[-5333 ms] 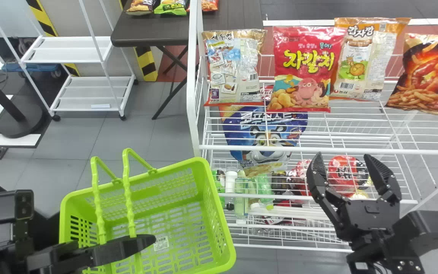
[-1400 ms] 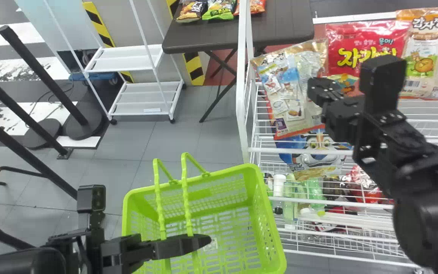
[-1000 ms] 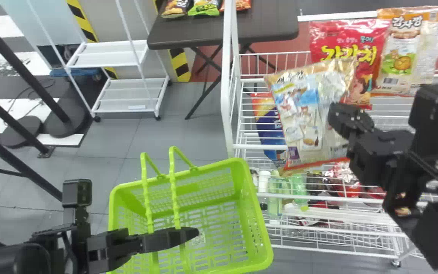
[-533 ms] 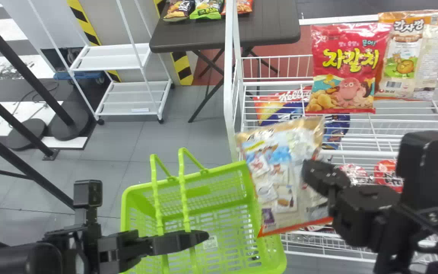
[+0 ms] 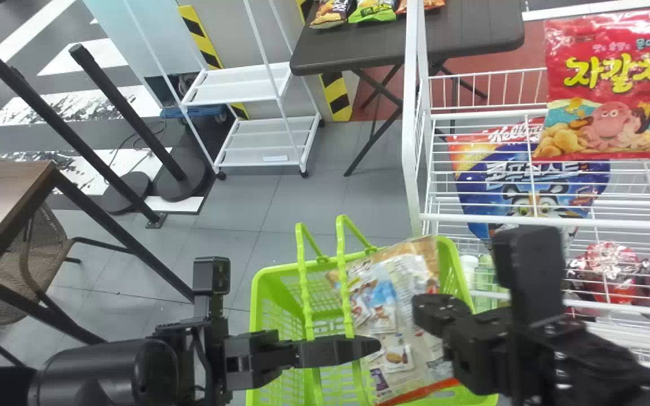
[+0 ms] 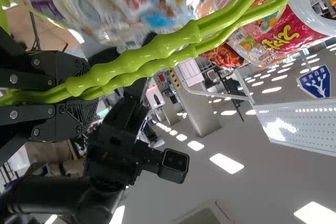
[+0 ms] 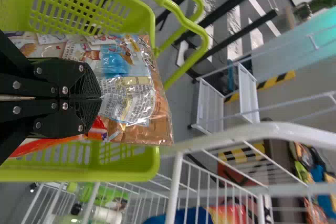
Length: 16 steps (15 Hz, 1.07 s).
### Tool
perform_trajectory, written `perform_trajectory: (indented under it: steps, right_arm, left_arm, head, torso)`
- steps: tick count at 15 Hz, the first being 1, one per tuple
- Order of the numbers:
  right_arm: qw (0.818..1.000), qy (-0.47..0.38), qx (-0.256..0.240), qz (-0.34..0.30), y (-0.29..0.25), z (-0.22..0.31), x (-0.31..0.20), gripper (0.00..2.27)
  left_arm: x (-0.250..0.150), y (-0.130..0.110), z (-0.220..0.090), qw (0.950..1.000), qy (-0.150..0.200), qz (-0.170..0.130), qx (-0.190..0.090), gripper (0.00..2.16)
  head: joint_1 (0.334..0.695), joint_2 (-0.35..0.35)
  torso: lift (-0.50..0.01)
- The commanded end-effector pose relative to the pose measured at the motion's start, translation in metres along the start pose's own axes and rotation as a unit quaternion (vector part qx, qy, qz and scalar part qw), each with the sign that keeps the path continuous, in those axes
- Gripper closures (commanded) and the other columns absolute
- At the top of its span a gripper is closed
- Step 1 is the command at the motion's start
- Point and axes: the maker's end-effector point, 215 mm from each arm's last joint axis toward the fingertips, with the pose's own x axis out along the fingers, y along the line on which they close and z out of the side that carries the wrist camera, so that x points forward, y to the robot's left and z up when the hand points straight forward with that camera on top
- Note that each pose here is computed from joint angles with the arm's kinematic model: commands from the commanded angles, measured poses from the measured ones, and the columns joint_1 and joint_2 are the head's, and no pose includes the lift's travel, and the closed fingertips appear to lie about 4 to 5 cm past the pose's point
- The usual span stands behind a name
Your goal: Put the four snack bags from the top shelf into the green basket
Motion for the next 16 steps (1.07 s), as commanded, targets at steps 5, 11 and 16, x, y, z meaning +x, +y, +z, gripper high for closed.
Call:
perform_trajectory:
  steps: [5, 11, 16]
  right_arm:
    - [0.997, 0.045, -0.058, 0.025, 0.024, -0.027, 0.084, 2.25]
    - [0.997, 0.042, -0.045, 0.051, 0.027, -0.022, 0.086, 0.0]
    - [0.998, -0.06, 0.025, 0.004, -0.044, 0.06, -0.015, 0.03]
  left_arm:
    - [0.002, -0.004, -0.005, 0.9999, 0.003, -0.007, -0.009, 2.15]
    - [0.001, -0.004, -0.007, 0.9999, 0.004, -0.006, -0.01, 2.15]
    - [0.001, -0.004, -0.008, 0.9999, 0.003, -0.005, -0.011, 2.15]
  head:
    - [0.695, 0.35]
    - [0.695, 0.35]
    - [0.695, 0.35]
  torso:
    - [0.0]
    - [0.0]
    - [0.0]
